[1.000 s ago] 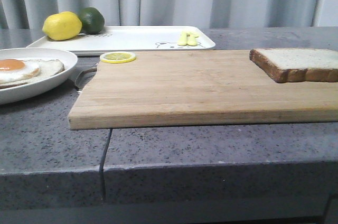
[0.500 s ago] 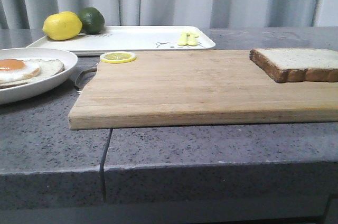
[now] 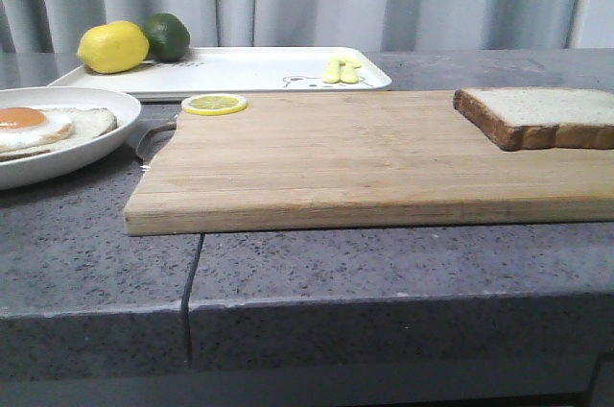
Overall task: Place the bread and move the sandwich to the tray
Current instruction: 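Move the right gripper down to the bread slice on the cutting board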
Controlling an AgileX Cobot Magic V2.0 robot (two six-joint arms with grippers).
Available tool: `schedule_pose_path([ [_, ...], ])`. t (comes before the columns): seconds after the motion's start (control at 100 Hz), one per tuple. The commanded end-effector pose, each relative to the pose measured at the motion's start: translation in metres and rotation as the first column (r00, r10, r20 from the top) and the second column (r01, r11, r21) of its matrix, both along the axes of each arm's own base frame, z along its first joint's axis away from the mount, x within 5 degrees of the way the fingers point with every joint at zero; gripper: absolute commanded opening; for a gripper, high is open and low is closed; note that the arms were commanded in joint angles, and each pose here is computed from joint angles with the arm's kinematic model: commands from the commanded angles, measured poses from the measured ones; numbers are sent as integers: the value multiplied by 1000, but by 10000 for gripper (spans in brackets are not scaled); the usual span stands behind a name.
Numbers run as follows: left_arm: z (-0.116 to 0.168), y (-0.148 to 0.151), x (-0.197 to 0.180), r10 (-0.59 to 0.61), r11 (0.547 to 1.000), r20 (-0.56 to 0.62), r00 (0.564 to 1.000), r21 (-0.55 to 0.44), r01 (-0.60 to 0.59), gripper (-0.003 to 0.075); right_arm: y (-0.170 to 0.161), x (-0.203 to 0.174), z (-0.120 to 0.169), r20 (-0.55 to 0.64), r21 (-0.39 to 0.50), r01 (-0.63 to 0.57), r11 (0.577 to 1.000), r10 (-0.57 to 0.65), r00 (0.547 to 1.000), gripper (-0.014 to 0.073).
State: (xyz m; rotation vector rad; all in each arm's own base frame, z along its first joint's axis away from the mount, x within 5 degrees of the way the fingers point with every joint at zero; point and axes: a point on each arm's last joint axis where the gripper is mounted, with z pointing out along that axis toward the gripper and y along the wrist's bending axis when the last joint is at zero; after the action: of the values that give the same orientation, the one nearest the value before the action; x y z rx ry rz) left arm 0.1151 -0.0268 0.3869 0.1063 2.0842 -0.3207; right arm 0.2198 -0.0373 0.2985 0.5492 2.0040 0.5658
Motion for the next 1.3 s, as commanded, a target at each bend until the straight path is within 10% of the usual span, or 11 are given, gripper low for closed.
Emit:
schedule_pose_path([
  [0.0,13,0,3,15,999,75,997,-36,-12,407,-6,2,5,38,38,7,999,-9,999,474],
  [1.29,13,0,3,15,999,75,997,-36,-12,407,-12,39,-60,-124,304,-90,948,133,983,474],
])
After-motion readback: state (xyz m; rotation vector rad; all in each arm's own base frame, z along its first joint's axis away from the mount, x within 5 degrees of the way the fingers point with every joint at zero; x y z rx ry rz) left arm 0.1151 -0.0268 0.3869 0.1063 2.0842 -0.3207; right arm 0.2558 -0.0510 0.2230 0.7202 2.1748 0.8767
